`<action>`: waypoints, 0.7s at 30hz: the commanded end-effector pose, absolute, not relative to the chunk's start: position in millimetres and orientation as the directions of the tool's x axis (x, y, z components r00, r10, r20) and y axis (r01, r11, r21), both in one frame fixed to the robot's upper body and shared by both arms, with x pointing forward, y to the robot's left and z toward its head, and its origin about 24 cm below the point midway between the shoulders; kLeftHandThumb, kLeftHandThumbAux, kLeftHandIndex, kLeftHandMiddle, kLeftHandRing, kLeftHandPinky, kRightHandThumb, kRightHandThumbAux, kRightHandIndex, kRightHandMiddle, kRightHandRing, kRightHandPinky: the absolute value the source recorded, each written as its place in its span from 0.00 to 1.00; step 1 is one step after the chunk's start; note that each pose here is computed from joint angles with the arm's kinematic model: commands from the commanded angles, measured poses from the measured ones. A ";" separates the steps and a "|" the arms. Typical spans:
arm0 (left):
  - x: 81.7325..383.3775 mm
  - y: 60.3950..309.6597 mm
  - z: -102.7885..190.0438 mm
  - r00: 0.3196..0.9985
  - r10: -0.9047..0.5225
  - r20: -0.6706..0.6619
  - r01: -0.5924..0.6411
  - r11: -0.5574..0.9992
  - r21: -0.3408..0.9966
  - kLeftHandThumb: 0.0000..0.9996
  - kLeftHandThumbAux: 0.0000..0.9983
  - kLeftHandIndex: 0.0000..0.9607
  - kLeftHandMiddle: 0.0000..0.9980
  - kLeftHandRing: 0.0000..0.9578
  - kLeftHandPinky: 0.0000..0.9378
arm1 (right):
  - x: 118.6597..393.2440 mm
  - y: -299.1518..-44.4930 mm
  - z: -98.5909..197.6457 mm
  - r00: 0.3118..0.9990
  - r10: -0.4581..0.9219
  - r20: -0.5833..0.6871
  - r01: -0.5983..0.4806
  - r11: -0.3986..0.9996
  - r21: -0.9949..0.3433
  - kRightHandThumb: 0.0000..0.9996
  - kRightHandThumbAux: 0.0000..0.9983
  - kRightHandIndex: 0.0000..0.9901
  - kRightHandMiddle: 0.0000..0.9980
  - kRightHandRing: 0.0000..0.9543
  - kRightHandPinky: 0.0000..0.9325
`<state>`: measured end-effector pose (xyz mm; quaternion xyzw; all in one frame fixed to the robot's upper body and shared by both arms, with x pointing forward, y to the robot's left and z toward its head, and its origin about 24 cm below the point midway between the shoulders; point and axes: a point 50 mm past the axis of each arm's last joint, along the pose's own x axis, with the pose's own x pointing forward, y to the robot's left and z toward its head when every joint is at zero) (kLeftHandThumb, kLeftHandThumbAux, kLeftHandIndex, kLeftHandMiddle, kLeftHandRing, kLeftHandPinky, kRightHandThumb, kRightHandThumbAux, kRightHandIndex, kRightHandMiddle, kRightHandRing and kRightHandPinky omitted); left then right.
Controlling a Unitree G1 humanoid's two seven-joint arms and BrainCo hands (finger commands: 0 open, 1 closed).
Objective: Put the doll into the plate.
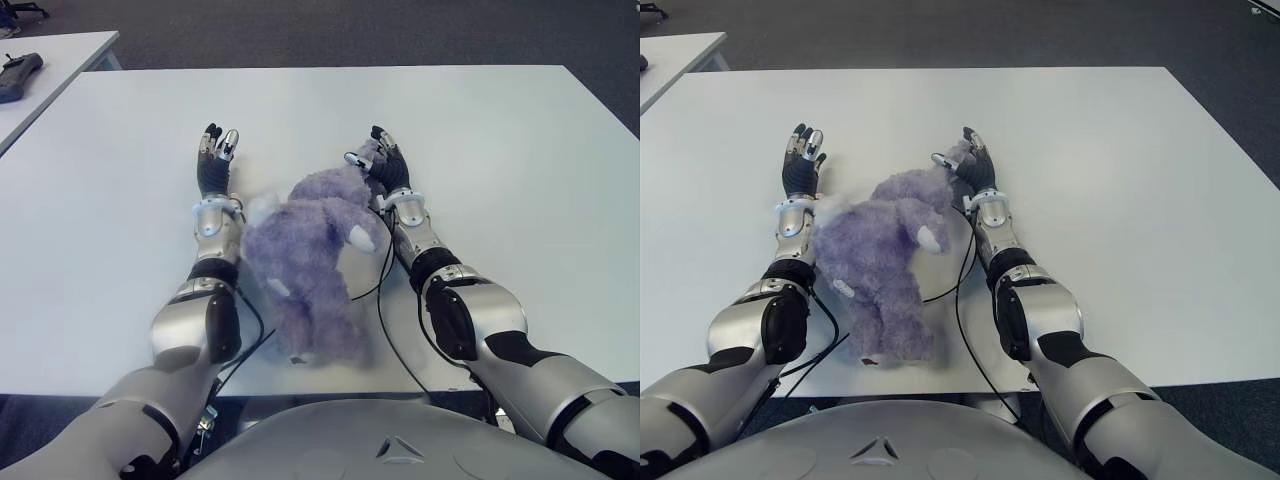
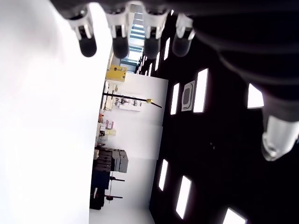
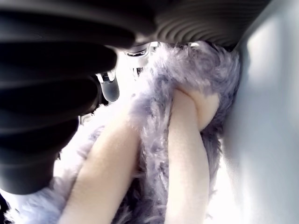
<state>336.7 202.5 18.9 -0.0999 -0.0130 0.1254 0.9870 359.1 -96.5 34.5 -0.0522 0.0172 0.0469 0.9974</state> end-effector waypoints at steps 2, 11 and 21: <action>244.3 178.9 -89.1 0.868 0.261 -0.423 -0.379 0.898 -0.222 0.00 0.52 0.03 0.07 0.04 0.01 | 295.9 -89.0 -54.7 0.906 0.100 -0.410 -0.147 0.986 -0.083 0.00 0.70 0.07 0.07 0.06 0.07; 244.1 180.0 -89.2 0.868 0.260 -0.422 -0.375 0.901 -0.217 0.00 0.51 0.03 0.07 0.05 0.01 | 294.0 -88.3 -56.1 0.907 0.087 -0.411 -0.129 0.989 -0.074 0.00 0.73 0.08 0.08 0.07 0.08; 243.5 181.2 -89.1 0.872 0.255 -0.418 -0.361 0.912 -0.196 0.00 0.51 0.03 0.07 0.04 0.01 | 292.5 -87.9 -57.5 0.906 0.075 -0.417 -0.112 0.992 -0.065 0.00 0.76 0.08 0.09 0.08 0.10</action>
